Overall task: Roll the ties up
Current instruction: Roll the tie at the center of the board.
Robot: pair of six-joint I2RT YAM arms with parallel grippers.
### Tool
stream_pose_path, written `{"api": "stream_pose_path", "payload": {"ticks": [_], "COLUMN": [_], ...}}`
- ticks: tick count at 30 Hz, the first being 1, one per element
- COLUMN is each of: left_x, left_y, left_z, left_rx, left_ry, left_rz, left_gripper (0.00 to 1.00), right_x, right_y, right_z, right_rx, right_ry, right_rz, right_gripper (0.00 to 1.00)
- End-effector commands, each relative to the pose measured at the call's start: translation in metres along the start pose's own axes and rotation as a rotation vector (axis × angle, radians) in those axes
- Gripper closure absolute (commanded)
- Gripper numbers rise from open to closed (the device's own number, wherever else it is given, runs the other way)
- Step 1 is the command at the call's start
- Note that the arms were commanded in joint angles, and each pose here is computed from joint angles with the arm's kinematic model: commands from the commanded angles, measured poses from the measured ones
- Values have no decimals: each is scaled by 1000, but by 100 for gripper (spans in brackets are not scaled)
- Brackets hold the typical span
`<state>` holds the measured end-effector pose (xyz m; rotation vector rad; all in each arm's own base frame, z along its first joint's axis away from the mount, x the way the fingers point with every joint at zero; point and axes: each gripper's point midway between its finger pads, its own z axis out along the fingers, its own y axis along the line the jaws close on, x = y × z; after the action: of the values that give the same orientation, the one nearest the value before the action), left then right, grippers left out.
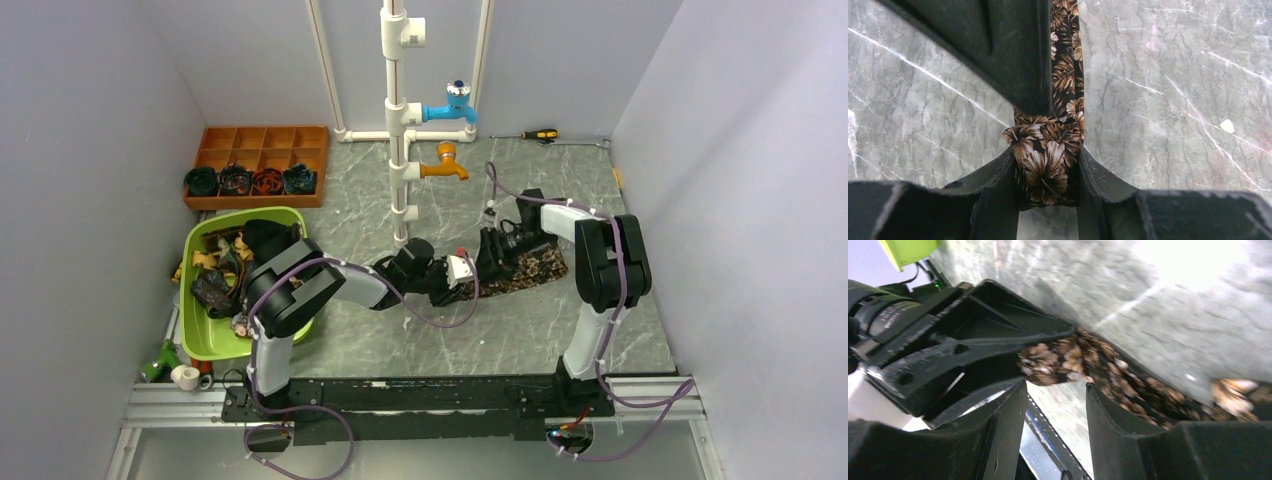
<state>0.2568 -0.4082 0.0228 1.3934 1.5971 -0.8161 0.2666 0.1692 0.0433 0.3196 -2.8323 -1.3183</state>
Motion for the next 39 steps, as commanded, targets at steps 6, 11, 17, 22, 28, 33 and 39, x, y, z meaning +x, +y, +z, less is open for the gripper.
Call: {"api": "stream_pose_path", "payload": {"ticks": [6,11,17,22,28,33,39], "left_x": [102,100,79,47,15,2,4], "left_y": [-27,-28,-20,-20,-11,3,-1], "left_z": [-31,-33,-28,-22,-4,19,34], "left_rx": [44,52,49,65,50,18,55], "left_ry": [390,391,303,132,-19,-70,-84], "left_rz": [-79,-88,-115,-82,-74,-61,-87], "left_gripper": [66,62,36,27,24,24,29], "right_x": [-5,2,13,12,0,-6,6], "right_y": [29,-7,-44,-66,-83,-87,-87], "right_z": [26,32,32,29,27,29,31], "right_rx": [-63,57,174,266,328,345,343], "right_ry": [10,67,106,98,66,59,74], "right_rz": [-25,-53,-60,-46,-13,-15,-23], "right_gripper": [64,100,100,100,100,100,100]}}
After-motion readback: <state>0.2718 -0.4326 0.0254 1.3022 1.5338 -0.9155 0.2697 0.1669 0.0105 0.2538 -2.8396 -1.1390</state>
